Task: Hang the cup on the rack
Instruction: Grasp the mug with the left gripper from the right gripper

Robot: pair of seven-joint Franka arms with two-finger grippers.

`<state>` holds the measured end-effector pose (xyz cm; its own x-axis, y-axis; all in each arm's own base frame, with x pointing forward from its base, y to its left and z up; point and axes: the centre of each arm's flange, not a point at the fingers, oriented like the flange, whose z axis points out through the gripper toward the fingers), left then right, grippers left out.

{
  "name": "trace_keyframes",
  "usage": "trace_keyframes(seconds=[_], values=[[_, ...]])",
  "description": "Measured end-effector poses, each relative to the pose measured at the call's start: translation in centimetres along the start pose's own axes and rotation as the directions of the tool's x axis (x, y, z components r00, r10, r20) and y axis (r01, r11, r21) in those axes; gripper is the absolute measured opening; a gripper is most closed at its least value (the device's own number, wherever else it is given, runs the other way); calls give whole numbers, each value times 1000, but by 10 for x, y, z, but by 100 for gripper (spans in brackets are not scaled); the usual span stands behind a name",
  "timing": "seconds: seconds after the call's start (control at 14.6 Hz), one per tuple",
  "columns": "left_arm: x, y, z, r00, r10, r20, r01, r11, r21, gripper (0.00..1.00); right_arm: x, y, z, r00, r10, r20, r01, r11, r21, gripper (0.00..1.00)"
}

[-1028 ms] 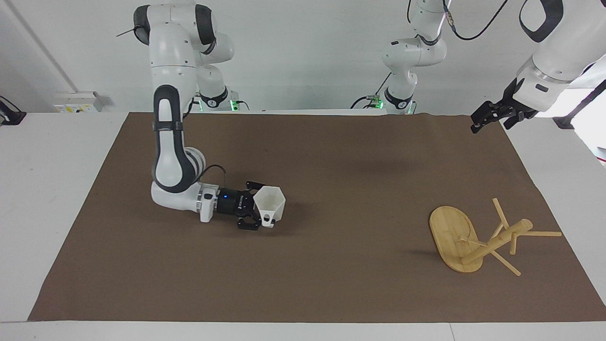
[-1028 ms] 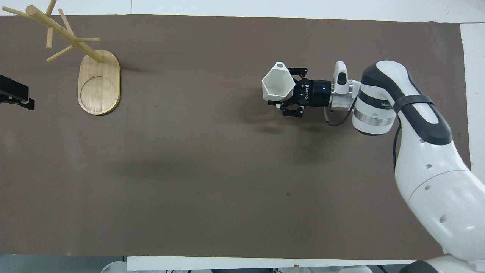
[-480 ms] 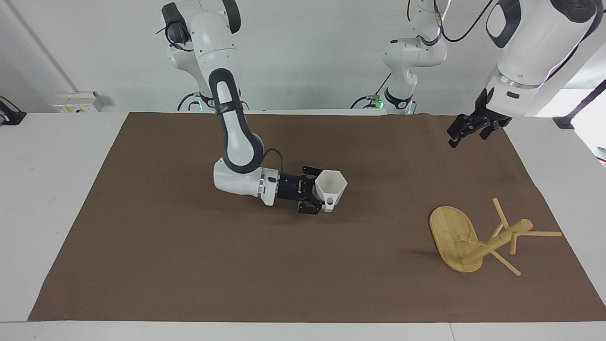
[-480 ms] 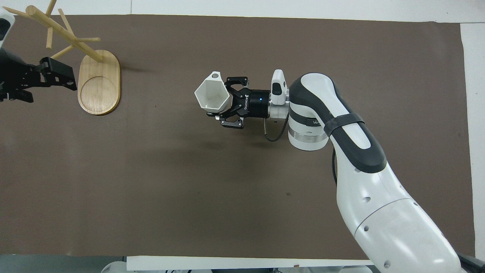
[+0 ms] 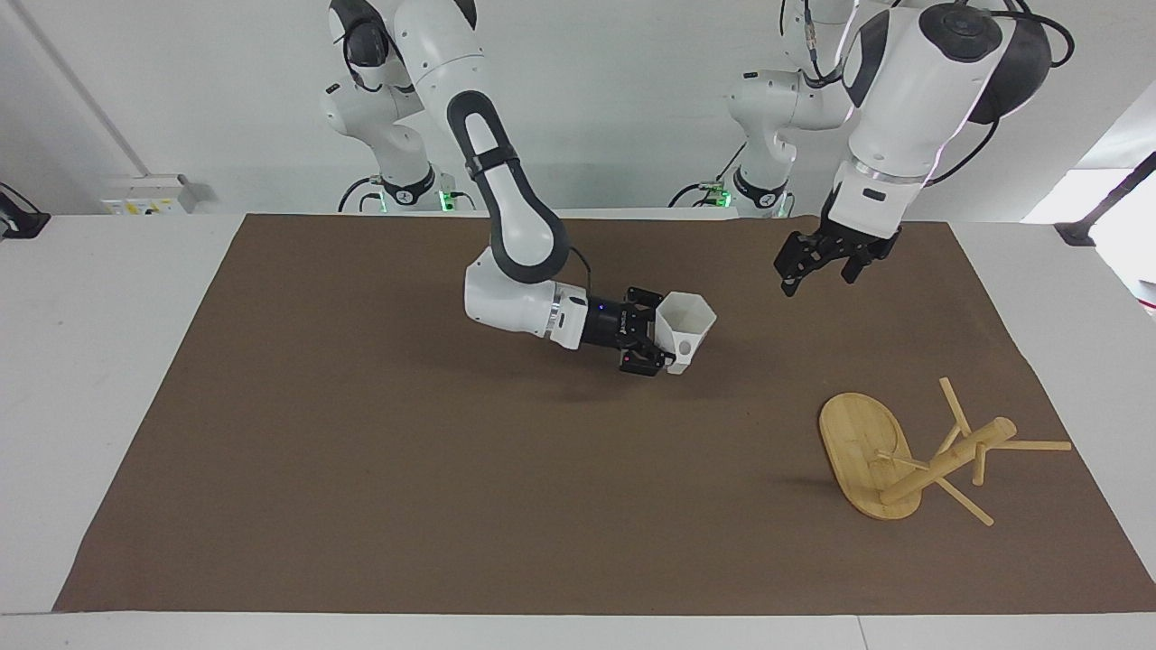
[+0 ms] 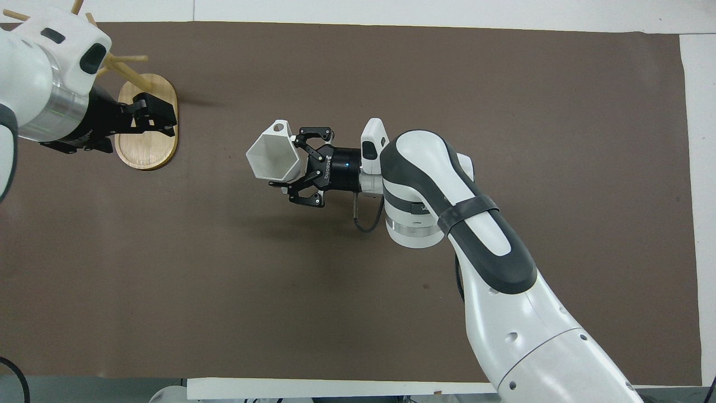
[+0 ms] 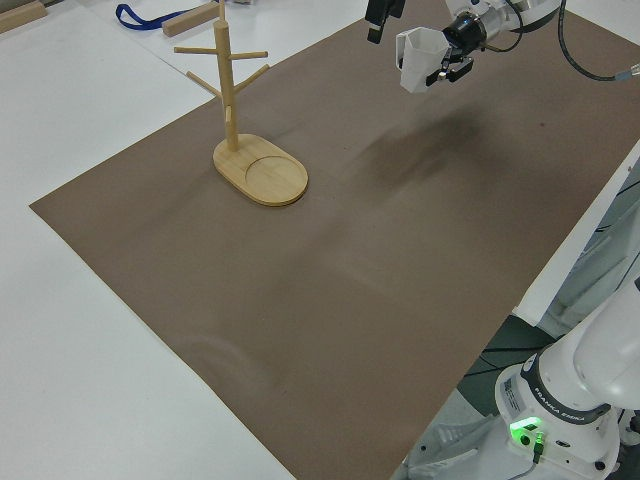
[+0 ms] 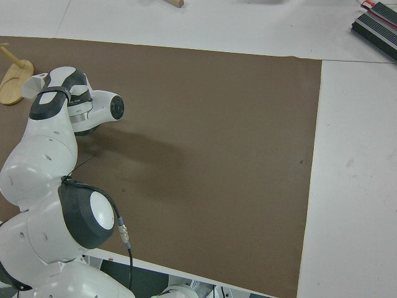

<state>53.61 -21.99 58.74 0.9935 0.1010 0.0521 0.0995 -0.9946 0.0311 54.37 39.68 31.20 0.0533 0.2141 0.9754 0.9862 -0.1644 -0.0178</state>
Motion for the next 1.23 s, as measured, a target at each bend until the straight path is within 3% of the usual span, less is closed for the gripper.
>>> trace_keyframes(seconds=[0.27,0.75,0.82,1.23], values=[[-20,44,21,997,76,-20,-77,997,-17,100,2,-15,14,1000,-5,7,5,1000,-22,77],[-28,51,72,994,104,34,-104,995,8,97,8,-13,12,1000,-11,13,12,999,-42,77],[-28,51,74,994,104,28,-104,995,5,89,8,-12,11,1000,-11,13,12,999,-42,77],[-34,61,84,994,109,22,-109,994,-20,17,7,-13,11,1000,-11,17,12,999,-45,77]])
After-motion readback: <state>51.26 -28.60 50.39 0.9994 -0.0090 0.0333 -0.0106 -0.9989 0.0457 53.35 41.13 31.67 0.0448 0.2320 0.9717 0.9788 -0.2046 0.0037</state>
